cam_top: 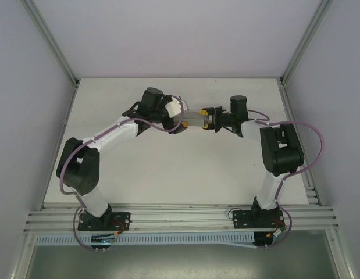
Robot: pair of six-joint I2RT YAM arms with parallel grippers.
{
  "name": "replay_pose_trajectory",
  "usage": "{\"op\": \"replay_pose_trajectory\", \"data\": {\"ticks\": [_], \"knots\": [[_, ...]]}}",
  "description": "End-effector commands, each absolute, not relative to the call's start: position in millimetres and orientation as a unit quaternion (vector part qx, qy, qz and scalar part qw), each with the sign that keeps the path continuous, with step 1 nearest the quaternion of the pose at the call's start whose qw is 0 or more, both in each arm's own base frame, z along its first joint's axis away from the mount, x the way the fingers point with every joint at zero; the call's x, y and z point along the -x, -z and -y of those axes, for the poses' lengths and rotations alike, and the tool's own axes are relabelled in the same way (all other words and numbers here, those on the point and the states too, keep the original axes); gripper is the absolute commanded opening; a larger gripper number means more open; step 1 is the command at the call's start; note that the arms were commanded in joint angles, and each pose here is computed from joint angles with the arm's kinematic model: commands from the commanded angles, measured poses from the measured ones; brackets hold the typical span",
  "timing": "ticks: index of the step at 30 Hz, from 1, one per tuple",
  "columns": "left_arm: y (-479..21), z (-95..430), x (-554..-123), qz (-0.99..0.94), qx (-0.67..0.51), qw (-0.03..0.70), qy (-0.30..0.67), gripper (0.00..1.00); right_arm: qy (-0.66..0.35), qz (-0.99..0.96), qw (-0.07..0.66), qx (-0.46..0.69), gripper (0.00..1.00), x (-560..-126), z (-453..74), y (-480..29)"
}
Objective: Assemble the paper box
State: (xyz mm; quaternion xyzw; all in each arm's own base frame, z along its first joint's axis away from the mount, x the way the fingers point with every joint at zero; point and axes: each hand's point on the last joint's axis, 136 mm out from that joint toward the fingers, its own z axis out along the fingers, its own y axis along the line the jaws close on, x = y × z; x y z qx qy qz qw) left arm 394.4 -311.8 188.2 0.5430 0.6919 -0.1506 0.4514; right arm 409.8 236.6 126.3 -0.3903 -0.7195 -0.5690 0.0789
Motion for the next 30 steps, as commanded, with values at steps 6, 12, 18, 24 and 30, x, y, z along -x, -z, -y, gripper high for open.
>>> {"op": "replay_pose_trajectory", "data": {"ticks": [6, 12, 18, 24, 30], "knots": [[-164.2, 314.4, -355.3, -0.651, -0.642, 0.382, 0.136, 0.99, 0.597, 0.696, 0.118, 0.381, 0.13, -400.8, -250.2, -163.6], [-164.2, 303.7, -376.9, -0.65, -0.638, 0.408, 0.065, 0.98, 0.585, 0.715, 0.141, 0.356, 0.13, -383.5, -261.8, -173.2], [-157.3, 288.4, -384.0, -0.661, -0.645, 0.385, 0.013, 0.88, 0.57, 0.726, 0.172, 0.344, 0.13, -363.2, -272.2, -174.6], [-188.5, 291.8, -371.9, -0.63, -0.637, 0.443, 0.029, 0.79, 0.565, 0.725, 0.179, 0.35, 0.17, -361.1, -272.0, -169.2], [-189.8, 292.0, -373.4, -0.632, -0.641, 0.435, 0.027, 0.57, 0.567, 0.727, 0.175, 0.344, 0.24, -358.7, -271.5, -173.8]]}}
